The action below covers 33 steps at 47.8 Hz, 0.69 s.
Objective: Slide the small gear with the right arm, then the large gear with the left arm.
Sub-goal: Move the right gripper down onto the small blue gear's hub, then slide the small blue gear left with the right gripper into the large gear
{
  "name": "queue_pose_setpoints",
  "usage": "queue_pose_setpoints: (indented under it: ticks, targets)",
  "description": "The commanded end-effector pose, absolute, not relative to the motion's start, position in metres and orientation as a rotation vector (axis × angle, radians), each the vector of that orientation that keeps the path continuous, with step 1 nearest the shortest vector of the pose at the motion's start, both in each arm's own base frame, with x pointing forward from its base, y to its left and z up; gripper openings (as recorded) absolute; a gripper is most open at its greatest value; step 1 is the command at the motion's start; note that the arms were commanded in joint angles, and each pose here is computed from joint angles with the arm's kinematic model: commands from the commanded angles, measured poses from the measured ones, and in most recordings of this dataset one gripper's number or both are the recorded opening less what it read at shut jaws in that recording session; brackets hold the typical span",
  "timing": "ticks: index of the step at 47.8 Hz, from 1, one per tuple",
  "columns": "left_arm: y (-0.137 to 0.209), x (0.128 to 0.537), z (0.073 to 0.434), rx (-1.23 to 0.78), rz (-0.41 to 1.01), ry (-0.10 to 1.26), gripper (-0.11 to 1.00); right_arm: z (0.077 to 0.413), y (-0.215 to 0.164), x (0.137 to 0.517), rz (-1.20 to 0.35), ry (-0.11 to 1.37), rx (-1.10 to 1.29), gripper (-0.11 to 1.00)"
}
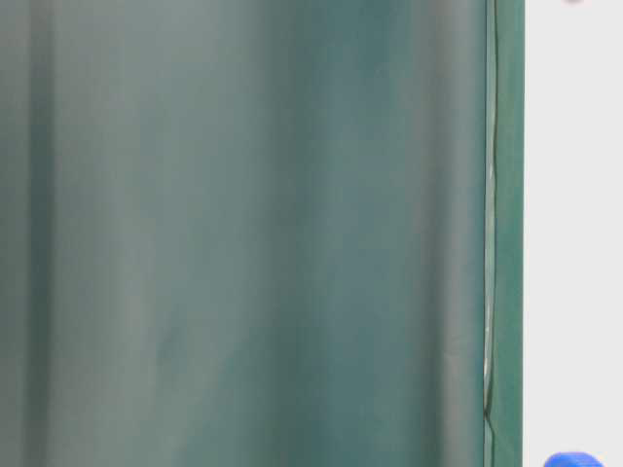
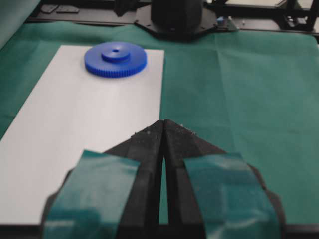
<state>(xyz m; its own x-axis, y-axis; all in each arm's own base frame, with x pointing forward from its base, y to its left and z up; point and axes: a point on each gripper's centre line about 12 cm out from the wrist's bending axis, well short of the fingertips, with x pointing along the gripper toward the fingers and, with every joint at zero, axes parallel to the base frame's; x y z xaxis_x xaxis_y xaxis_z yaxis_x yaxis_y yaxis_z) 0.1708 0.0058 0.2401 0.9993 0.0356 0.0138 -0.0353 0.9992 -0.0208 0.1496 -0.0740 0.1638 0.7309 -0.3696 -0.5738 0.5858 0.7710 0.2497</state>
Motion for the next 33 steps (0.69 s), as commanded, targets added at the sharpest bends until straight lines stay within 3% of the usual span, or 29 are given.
queue_pose_setpoints:
  ticks: [1, 33]
  targets:
    - [0.007, 0.173, 0.244, -0.022, 0.039, -0.026, 0.0, 0.163, -0.077, 0.156, -0.543, 0.524, 0.439, 0.5]
    - [0.006, 0.173, 0.243, -0.022, 0.039, -0.023, 0.0, 0.132, -0.085, 0.174, -0.546, 0.623, 0.465, 0.5]
